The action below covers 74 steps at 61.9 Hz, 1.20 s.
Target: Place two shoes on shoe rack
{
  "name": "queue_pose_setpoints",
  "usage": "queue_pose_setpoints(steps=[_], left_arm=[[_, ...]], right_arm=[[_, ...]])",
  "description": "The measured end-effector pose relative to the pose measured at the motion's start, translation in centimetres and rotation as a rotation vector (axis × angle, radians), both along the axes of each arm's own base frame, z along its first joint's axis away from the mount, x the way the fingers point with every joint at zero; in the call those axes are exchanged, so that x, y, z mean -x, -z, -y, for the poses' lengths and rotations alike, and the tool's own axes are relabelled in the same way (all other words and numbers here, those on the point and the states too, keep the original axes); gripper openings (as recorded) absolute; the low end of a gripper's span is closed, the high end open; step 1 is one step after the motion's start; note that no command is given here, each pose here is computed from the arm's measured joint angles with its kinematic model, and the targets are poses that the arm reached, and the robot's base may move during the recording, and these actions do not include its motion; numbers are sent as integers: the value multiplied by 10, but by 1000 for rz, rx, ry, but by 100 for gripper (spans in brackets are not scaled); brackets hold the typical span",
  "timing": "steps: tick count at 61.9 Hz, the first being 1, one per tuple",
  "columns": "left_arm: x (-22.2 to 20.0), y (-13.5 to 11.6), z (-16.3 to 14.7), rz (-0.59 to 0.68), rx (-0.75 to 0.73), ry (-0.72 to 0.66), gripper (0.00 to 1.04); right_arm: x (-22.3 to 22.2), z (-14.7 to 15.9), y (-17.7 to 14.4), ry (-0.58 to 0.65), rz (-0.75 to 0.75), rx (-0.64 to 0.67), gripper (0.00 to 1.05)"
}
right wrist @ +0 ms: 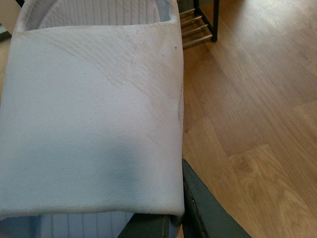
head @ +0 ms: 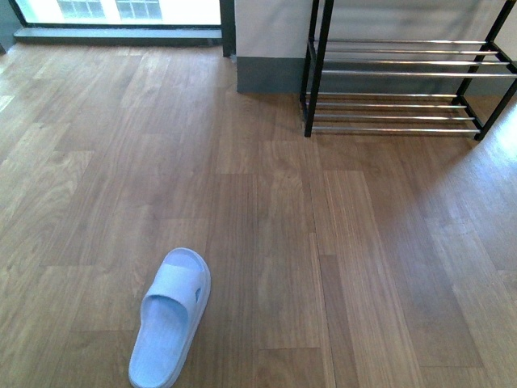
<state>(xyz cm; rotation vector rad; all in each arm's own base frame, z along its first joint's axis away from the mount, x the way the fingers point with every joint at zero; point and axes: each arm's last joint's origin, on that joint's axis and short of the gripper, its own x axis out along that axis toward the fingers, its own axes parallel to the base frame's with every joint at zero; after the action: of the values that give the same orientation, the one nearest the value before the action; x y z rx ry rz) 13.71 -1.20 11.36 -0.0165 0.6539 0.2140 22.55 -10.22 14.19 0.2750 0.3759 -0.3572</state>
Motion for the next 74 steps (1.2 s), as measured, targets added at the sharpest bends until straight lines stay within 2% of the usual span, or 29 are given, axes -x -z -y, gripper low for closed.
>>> queue_pose_setpoints(steps=[13,24,30,47,60,67,74], left_arm=[[-50,81,7,-200,-89,23,95],[-61,142,15,-381,-153,93,95],[-67,165,20,-440,-187,139,95],[-114,207,45,-466,-223,225,95],[-140,227,65,-476,-136,248,95],[-152,235,76,-498,-92,224,95],[-172,245,85,-516,-131,172,95]], right_arm=[[0,0,0,0,0,0,1],[0,0,0,0,0,0,1],[0,0,0,0,0,0,1],[0,0,0,0,0,0,1],[0,0,0,0,0,0,1],[0,0,0,0,0,0,1],[0,0,0,0,0,0,1]])
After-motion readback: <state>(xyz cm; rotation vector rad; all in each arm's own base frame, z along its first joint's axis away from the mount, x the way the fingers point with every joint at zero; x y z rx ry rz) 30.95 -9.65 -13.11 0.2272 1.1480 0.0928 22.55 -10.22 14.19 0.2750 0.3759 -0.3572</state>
